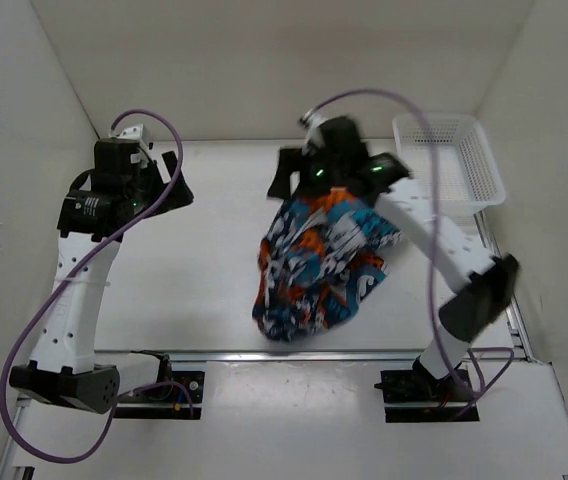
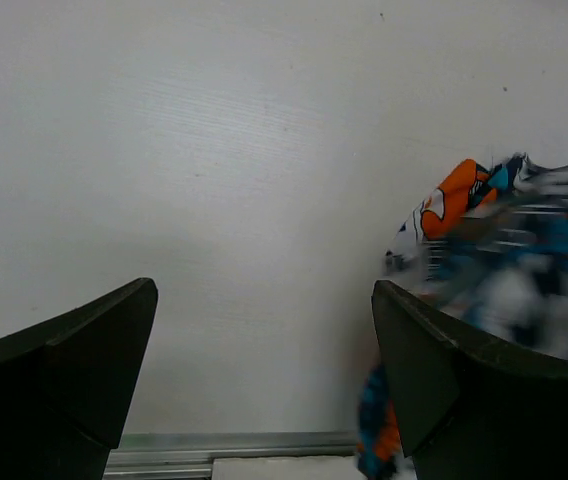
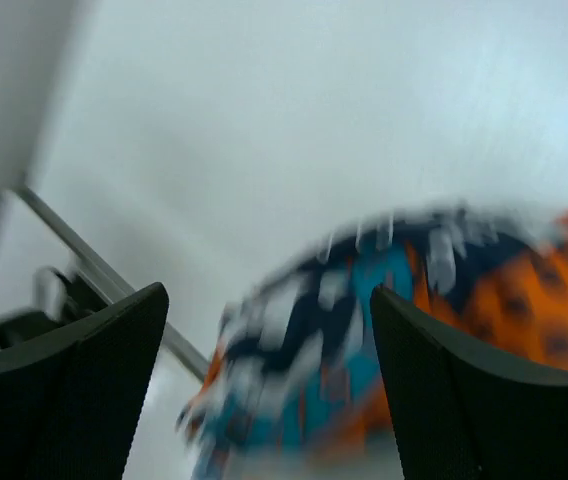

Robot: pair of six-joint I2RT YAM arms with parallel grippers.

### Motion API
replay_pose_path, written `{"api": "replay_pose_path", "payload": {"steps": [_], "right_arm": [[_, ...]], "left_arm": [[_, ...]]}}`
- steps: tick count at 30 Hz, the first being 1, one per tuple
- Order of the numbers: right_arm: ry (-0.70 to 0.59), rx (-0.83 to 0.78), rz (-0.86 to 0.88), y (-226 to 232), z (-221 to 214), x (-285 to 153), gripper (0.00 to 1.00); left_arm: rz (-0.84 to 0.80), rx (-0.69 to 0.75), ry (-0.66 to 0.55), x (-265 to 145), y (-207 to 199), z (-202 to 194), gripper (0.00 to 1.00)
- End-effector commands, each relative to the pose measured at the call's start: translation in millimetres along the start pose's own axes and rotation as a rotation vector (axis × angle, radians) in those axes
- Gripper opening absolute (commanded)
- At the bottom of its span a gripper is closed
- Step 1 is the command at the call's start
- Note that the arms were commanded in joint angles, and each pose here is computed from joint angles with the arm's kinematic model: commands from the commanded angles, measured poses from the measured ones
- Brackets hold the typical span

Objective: Fold and stack the shorts
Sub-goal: Move the shorts to the center of the board

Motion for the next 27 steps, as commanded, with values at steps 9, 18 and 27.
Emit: {"api": "replay_pose_path", "payload": {"steps": [9,18,27], "right_arm": [[0.113,0.146,-0.296,-56,-76,-59,0.6],[0.403,0.161,-0.247,-18,-188,-43,0.74],[0.564,0.219,-0.243,6,-259,-10,0.99]], "left_arm": [[-0.049,0.005,0.086,-4,16,-45,0.77],[-0.146,-0.106,0.391,62,9,-147,0.79],[-0.041,-0.076,0.556,132,1,-185,0.95]]}}
Point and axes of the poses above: each gripper's point midway between its finger pads, its own x axis out along the fingers, its own y axis along the line the jaws close on, z = x × y, the point moved 4 cm from there along -x, back along the fingers, and after that the axes turned 8 degrees about -x, right-handed, at the moved point
